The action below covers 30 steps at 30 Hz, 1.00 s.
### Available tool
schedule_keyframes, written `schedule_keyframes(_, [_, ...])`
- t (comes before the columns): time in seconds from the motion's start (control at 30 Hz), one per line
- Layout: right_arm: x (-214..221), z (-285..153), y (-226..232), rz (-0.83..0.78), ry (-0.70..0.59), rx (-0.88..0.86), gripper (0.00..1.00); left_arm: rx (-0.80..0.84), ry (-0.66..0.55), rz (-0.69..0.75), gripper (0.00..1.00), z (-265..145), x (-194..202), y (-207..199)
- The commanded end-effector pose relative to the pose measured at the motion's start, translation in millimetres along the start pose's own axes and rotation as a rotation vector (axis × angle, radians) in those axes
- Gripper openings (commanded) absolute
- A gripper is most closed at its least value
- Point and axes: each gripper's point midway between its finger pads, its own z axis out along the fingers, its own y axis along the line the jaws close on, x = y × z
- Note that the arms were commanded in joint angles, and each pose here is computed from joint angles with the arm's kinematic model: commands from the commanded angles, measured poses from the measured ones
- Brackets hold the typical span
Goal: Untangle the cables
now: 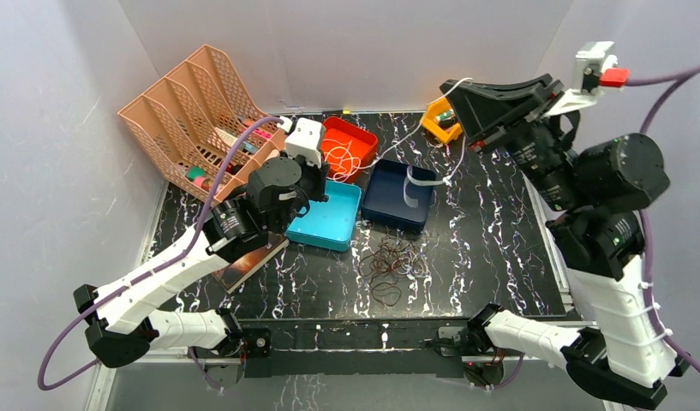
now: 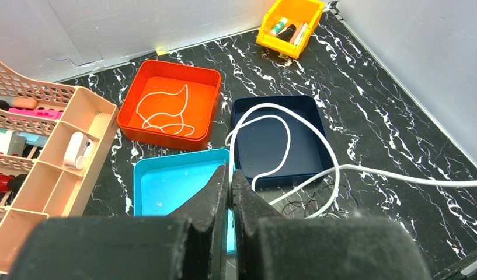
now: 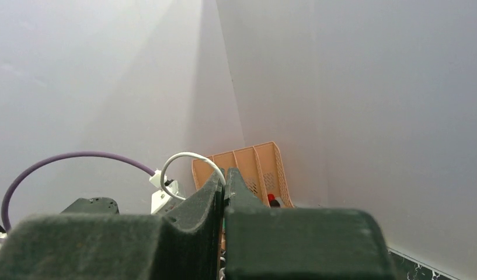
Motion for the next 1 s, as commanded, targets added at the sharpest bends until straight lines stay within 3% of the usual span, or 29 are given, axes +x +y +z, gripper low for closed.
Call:
schedule_keyframes(0.0, [8.8,6.8,-9.2,0.006,-0.007,0.037,0.0,0.009,-0.037,-0.034,0.0,-5.3,-10.0,0.6])
schedule_keyframes(0.27, [92.6,31.2,-38.7,0.009,0.195,0.117,0.0,0.001,0.051,-0.033,0.0,7.7,14.2,-1.7])
schedule_keyframes(0.43, [142.6,51.7,-52.2,0.01,0.315,0.136,0.0,0.048,0.144,-0.173,0.0,33.7,34.6,17.9])
schedule_keyframes(0.97, [236.3,142.9,-126.6,0.05,0.405,0.133,0.0,0.022,0.237,-0.232,0.0,145.2,65.2,78.8])
